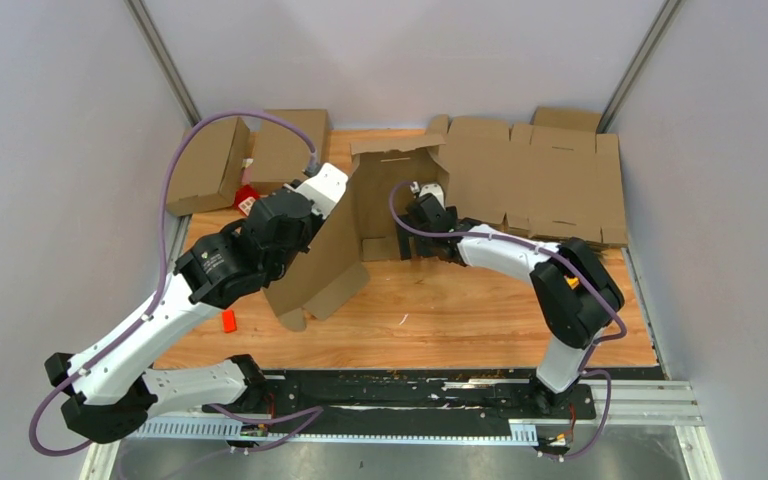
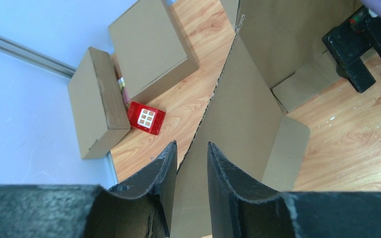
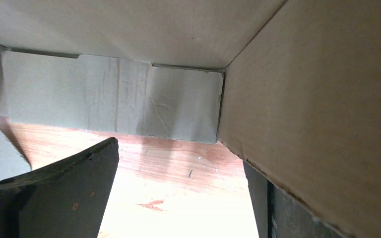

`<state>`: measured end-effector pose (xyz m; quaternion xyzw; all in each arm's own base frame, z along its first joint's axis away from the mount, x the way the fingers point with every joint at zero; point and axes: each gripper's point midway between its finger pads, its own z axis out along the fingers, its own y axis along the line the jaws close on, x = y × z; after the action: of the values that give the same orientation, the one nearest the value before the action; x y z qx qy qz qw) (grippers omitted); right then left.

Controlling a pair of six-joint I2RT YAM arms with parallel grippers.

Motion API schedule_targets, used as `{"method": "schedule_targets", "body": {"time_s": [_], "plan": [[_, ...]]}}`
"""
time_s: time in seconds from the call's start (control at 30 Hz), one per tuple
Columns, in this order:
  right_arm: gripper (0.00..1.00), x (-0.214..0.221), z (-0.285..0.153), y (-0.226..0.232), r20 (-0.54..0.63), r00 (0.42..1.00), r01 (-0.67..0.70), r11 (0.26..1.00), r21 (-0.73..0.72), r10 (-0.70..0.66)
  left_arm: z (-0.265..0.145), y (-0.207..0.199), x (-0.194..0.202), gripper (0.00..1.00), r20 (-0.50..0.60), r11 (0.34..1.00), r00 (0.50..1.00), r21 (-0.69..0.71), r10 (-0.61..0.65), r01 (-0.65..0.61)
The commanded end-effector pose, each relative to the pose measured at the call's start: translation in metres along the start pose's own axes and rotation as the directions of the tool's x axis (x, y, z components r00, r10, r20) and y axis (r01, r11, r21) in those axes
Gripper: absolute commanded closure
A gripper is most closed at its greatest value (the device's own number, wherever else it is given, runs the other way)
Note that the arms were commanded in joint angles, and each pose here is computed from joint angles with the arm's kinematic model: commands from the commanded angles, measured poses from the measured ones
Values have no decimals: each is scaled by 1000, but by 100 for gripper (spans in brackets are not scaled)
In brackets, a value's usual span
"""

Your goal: Fold the paper box

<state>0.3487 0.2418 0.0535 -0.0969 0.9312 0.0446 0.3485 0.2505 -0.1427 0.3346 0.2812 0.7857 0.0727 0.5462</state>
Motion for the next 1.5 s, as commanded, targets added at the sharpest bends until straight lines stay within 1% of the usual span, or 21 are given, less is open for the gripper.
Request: {"method": "schedule_targets", "body": {"time_s": [0.0,0.1,0.27,0.37,0.43,0.5,0.57,0.77,0.83,0.87,0.93,0.97,1.0,1.17,1.27,1.47], "plan": [[4,-19,-18,0,70,997,-10,1000,-18,12,-1,4,-7,64,31,1000,1000,-17,1,0],[9,-19,-25,1,83,996,-16,999,-31,19,-1,4,-7,64,33,1000,999,-13,-1,1],[28,-2,-35,2,116,993,-25,999,-40,30,-2,2,-8,64,39,1000,999,2,-4,4],[35,6,-40,6,147,989,-25,998,-50,32,-1,0,-8,64,38,1000,999,7,-3,2],[35,10,-40,7,150,988,-23,999,-44,30,0,-1,-7,64,35,1000,999,11,3,-3],[31,12,-39,7,138,990,-18,999,-40,24,1,-2,-7,64,31,1000,999,13,8,-9],[30,10,-41,9,147,989,-15,999,-45,22,1,-2,-7,64,30,1000,1000,11,6,-6],[34,9,-54,16,245,969,24,999,-32,-16,-1,1,-7,64,34,1000,999,5,0,0],[44,4,-60,25,284,957,64,998,-15,-57,-1,1,-7,64,35,1000,999,4,-2,1],[53,0,-63,30,306,949,81,997,-9,-75,-2,2,-7,64,38,1000,999,4,-4,4],[80,-7,-67,41,331,939,105,994,-20,-93,-1,1,-7,64,36,1000,999,4,-3,3],[91,-14,-67,48,350,933,109,993,-42,-87,-2,1,-7,64,37,1000,999,4,-5,5],[99,-20,-67,54,364,928,115,992,-60,-85,-1,1,-7,64,37,1000,999,3,-5,5],[100,-39,-53,77,441,893,151,983,-104,-90,-2,1,-7,64,39,1000,999,4,-15,15],[100,-46,-37,83,444,893,139,983,-121,-72,-2,1,-6,64,37,1000,999,4,-13,13],[100,-49,-4,87,401,916,89,986,-142,-25,-2,0,-5,64,36,1000,999,7,-17,16]]}}
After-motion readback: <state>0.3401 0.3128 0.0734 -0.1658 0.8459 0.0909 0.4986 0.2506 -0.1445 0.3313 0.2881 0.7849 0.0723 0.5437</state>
